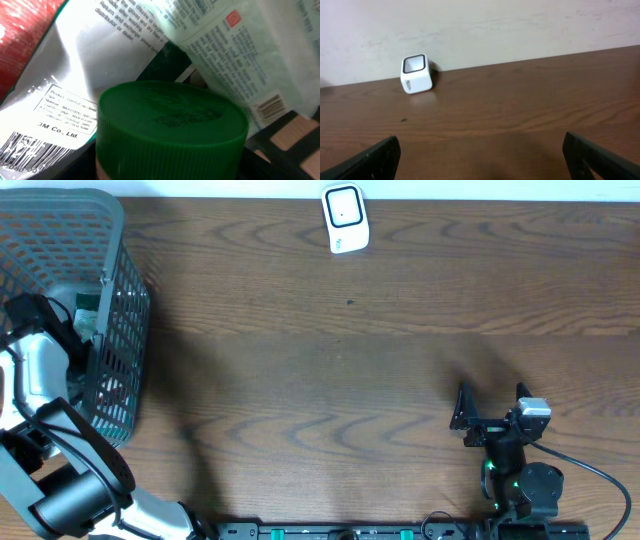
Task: Scan the item barcode
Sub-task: 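Grasp the green-lidded jar in the basket with the left gripper, then lift the jar out and carry it toward the white scanner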
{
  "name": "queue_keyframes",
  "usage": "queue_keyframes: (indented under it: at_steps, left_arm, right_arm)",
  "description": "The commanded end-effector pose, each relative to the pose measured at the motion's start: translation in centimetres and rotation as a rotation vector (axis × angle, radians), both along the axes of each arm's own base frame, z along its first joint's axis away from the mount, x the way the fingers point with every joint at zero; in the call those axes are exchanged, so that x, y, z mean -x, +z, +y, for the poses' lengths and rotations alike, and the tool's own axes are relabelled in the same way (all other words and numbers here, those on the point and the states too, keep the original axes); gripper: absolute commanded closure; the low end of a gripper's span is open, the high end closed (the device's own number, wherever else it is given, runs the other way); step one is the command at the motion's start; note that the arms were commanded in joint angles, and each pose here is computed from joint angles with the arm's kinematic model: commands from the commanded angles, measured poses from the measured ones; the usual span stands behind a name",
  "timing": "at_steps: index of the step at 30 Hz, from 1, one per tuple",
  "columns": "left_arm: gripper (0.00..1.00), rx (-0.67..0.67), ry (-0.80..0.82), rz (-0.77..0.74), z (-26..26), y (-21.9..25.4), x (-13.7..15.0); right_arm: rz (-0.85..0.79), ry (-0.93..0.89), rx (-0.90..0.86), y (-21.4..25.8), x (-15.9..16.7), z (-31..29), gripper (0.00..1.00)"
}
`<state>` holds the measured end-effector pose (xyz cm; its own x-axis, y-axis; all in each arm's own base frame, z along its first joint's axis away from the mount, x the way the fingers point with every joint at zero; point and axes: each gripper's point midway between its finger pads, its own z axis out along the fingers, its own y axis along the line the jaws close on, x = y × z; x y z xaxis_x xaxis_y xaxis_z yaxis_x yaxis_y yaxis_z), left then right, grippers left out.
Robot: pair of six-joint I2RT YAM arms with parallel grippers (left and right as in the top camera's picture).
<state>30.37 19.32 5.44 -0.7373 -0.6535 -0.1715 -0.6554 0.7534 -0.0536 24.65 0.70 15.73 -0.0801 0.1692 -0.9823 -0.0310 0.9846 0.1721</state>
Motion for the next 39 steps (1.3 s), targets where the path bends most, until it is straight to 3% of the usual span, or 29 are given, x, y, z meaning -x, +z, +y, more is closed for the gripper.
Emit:
queue_keyframes:
  at_steps: [1, 5, 10, 18, 24, 31, 35, 39]
  left_arm:
    - [0.33, 0.044, -0.002, 0.035, -1.2, -1.4, 0.8]
    - [0.43, 0.012, 0.0, -0.005, -0.4, -0.1, -0.2]
    - [0.44, -0.071, -0.001, -0.13, 0.9, 4.8, -2.2]
    - [0.44, -0.227, -0.003, -0.371, 1.3, 14.1, -2.7]
    - [0.44, -0.387, -0.007, -0.621, 0.4, 23.5, -1.6]
    - [0.45, -0.542, 0.008, -0.913, -2.5, 33.6, 2.6]
    - [0.45, -0.472, -0.082, -1.056, -6.3, 36.3, 3.6]
    - [0.45, -0.226, -0.248, -1.128, -11.8, 36.0, 2.3]
  right_arm:
    - [0.006, 0.005, -0.009, -0.2, 0.0, 0.2, 0.01]
    - [0.006, 0.005, -0.009, -0.2, 0.0, 0.2, 0.01]
    - [0.006, 0.005, -0.009, -0.2, 0.0, 0.2, 0.01]
    - [0.006, 0.005, -0.009, -0.2, 0.0, 0.2, 0.01]
    - [0.006, 0.005, -0.009, -0.2, 0.0, 0.2, 0.01]
    - [0.006, 0.005, -0.009, -0.2, 0.0, 0.2, 0.01]
    - [0.006, 0.005, -0.009, -0.2, 0.0, 0.2, 0.01]
    - [0.006, 0.005, -0.009, -0.2, 0.0, 0.2, 0.01]
